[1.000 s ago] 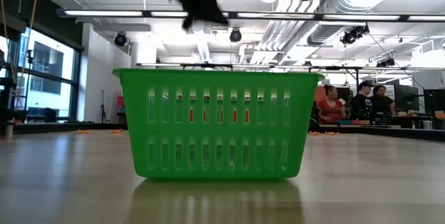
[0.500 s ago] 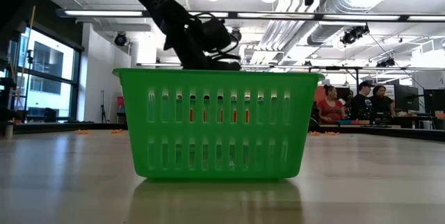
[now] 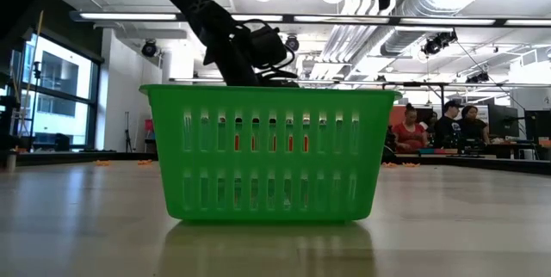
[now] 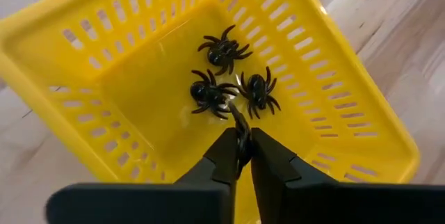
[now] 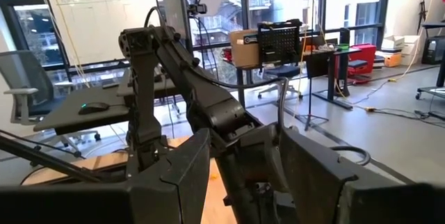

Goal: Sort Halloween decoration
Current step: Put the black spider toy into the yellow bin

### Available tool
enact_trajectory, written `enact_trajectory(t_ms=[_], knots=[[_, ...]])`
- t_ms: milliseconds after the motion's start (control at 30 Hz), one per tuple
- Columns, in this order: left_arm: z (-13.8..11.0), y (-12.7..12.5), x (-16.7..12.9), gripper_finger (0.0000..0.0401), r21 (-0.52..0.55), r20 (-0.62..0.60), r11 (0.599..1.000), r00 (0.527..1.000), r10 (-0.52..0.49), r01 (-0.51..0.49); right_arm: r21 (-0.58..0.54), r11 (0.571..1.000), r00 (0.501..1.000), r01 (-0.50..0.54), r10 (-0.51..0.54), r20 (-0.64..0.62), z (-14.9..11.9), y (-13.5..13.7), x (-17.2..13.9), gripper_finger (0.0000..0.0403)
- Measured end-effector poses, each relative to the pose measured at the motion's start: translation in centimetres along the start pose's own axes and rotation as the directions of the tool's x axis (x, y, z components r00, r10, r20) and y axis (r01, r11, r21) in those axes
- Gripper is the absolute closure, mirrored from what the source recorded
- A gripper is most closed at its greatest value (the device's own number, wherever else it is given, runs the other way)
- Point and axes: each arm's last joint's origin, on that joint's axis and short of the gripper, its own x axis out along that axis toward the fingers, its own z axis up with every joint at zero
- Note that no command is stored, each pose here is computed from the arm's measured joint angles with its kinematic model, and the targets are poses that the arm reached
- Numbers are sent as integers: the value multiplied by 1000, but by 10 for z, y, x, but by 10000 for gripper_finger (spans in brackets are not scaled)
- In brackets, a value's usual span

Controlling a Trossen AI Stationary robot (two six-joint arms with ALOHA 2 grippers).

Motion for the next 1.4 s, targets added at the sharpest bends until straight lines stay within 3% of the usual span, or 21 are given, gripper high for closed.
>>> enact_trajectory(t_ms=[333,467,567,767,933,1067,1200,1300,1400], knots=[[7,-2,-20,265,45,34,999,999,-20,18,13,1000,1000,-3,3,-9,-1,0,0,234],[17,-5,-49,232,70,105,996,992,-70,63,13,1000,1000,-3,3,-9,-1,0,0,234],[27,-10,-86,218,93,224,992,968,-109,90,13,1000,1000,-2,3,-10,-1,0,0,234],[25,-31,-175,215,292,508,945,813,-285,149,12,1000,1000,-2,2,-12,-1,0,0,234],[-13,-47,-226,224,472,628,864,622,-468,173,16,1000,1000,-6,6,-12,-1,0,0,234],[-52,-52,-240,231,547,648,800,481,-591,245,-8,998,998,-63,63,-8,0,2,0,234],[-87,-52,-241,238,498,685,807,427,-590,317,-4,993,993,-114,114,-11,-1,4,0,234],[-104,-51,-240,241,486,695,818,430,-576,309,0,993,993,-114,114,-12,-1,4,0,234],[-112,-51,-239,242,526,689,815,442,-575,241,0,993,993,-115,115,-12,-1,4,0,234]])
